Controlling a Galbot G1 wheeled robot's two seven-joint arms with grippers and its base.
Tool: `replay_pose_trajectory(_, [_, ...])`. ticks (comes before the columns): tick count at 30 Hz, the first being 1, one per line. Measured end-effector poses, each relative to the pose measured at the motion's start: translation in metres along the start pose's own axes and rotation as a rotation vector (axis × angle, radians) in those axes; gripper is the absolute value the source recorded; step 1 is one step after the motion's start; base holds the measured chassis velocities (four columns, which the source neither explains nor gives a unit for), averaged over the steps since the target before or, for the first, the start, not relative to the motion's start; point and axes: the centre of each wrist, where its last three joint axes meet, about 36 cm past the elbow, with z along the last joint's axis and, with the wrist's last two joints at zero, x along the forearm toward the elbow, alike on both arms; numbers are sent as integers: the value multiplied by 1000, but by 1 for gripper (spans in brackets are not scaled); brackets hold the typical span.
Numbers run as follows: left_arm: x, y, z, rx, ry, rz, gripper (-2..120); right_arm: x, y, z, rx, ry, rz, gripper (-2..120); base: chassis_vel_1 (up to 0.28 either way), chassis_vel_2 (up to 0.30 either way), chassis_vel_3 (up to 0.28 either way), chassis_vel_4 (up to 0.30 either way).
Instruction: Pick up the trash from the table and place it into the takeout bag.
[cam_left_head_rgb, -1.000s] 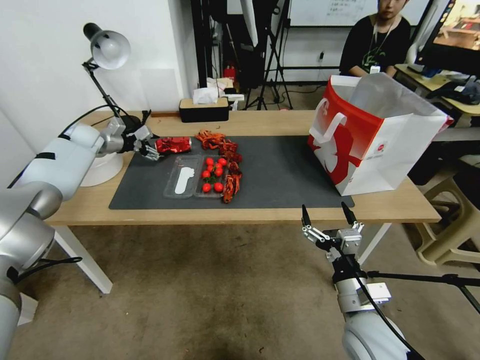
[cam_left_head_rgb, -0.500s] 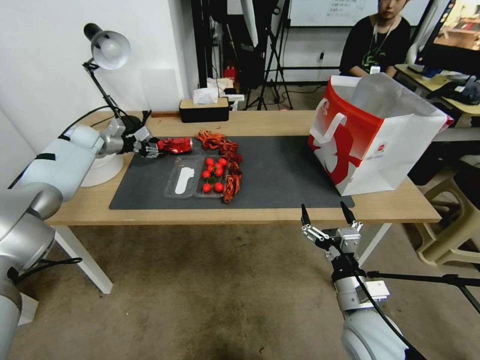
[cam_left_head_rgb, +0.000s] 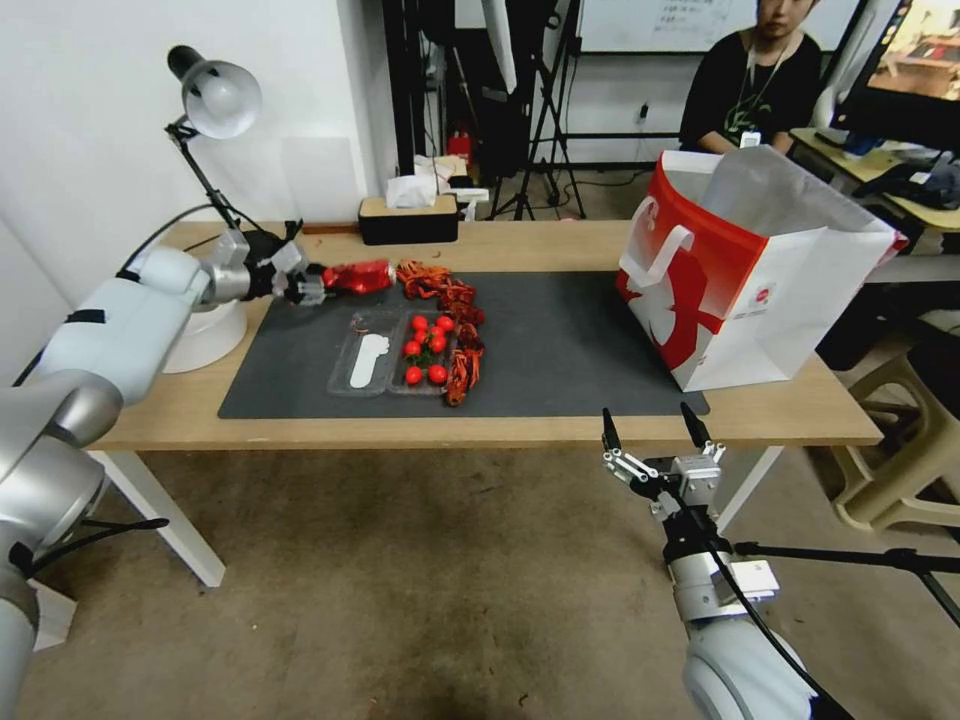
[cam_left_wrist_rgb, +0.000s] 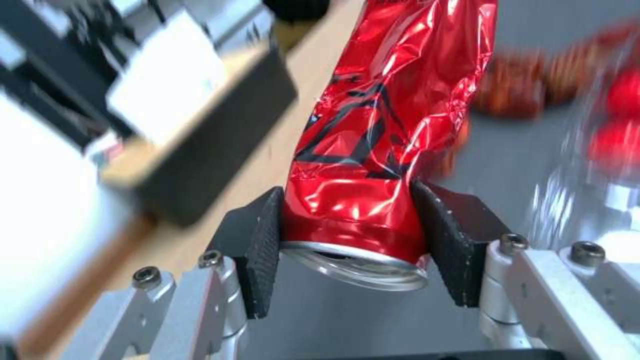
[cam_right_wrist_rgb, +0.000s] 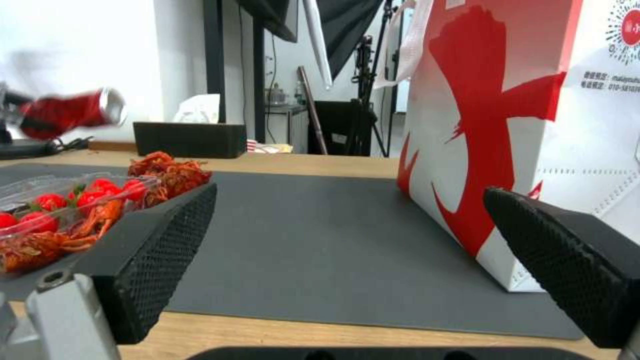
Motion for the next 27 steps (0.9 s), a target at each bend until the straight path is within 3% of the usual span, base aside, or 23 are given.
replay_pose_trajectory(5, [-11,-5,-25,3,-103,6,47,0,0,0,0,0,-1,100,0,0,0,0])
replay_pose_trajectory(8, [-31,-19,-46,41,-203,-4,47,-1,0,0,2,0,-2,100,0,0,0,0])
replay_pose_trajectory(12, [-47,-30,-58,77,-271,-11,47,-1,0,-1,3,0,-2,100,0,0,0,0])
replay_pose_trajectory(15, [-83,-62,-87,156,-392,3,47,-1,0,-1,3,0,-2,100,0,0,0,0])
replay_pose_trajectory(19, [-100,-77,-105,177,-434,28,47,-1,0,-1,3,0,-2,100,0,0,0,0])
replay_pose_trajectory(21, [-117,-92,-130,173,-468,64,47,-1,0,-1,3,1,-1,100,0,0,0,0])
replay_pose_trajectory(22, [-117,-92,-130,173,-468,64,47,-1,0,-1,3,1,-1,100,0,0,0,0])
replay_pose_trajectory(27, [-145,-113,-171,144,-486,114,47,-1,0,-1,1,1,1,100,0,0,0,0])
